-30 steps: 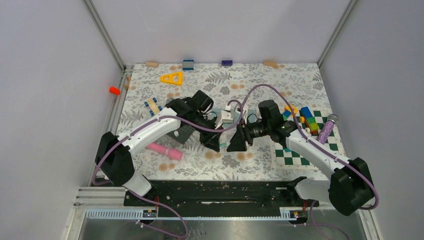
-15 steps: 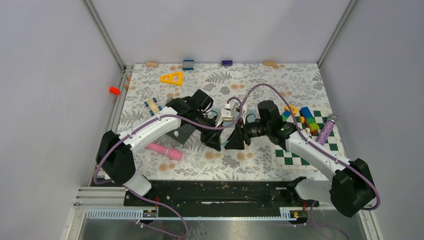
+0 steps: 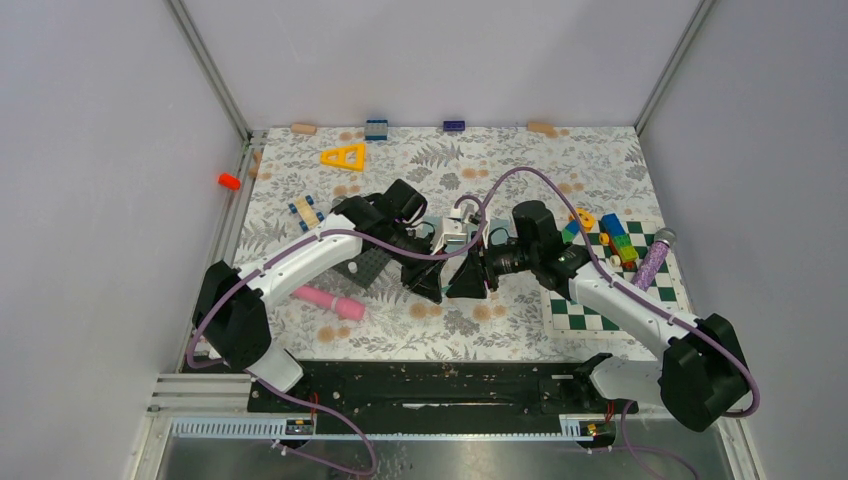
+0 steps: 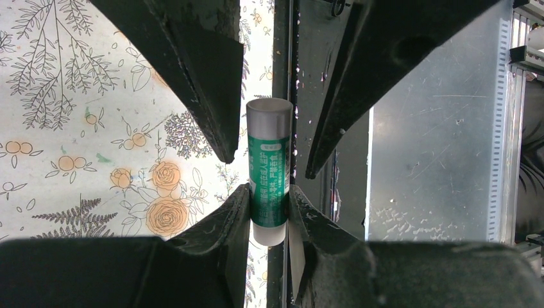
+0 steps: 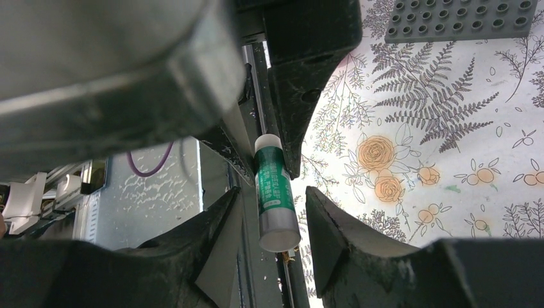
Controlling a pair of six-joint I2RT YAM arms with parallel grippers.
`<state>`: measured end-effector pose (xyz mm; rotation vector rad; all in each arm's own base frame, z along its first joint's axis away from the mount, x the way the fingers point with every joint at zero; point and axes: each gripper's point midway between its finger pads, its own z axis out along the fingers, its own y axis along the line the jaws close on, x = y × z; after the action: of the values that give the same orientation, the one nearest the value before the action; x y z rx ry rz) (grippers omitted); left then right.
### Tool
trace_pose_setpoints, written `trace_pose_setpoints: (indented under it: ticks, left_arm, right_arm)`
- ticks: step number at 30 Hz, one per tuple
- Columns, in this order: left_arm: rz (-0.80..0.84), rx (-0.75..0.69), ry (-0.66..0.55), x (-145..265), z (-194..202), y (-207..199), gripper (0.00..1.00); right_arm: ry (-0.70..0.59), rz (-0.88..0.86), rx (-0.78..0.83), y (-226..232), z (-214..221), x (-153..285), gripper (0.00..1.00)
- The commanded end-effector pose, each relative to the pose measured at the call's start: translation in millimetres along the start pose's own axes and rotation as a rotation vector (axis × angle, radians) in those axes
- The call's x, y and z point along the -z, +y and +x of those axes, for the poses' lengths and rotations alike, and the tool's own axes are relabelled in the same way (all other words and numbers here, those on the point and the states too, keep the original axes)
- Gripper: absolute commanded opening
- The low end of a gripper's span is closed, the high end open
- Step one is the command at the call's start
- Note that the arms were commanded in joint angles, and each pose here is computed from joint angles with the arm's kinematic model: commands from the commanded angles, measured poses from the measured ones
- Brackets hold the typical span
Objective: Place the letter into the envelope and seal it
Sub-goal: Screw the solid glue.
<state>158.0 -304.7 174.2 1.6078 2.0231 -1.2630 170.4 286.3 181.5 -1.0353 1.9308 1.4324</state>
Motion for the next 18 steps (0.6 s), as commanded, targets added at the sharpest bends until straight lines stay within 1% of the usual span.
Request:
trace_pose_setpoints:
  ticks: [1,6,9,11,15,18]
  left_arm:
    - [0.009,-0.061,-0.06,4.5,-18.6,-4.5,0.1]
    - [0.01,-0.061,-0.063,5.2,-19.3,-5.2,0.1]
    - [0.01,-0.062,-0.066,6.0,-19.6,-5.3,0.1]
    - [0.01,-0.06,-0.066,6.1,-19.4,-5.0,0.1]
    - [0.01,-0.062,-0.069,7.1,-20.6,-5.9,0.1]
    - [0.009,-0.063,-0.071,7.6,-20.7,-6.1,0.1]
  right_arm:
    - [0.013,-0.037,0.024,7.4,0.6,-4.2,0.49]
    - [0.016,-0.039,0.025,7.6,0.8,-5.3,0.5]
    - [0.017,-0.038,0.028,7.3,1.1,-5.7,0.54]
    - [0.017,-0.036,0.033,6.8,0.4,-6.0,0.54]
    - [0.039,-0.038,0.012,7.4,6.4,-5.5,0.48]
    - [0.045,-0.05,0.006,9.2,6.9,-5.7,0.36]
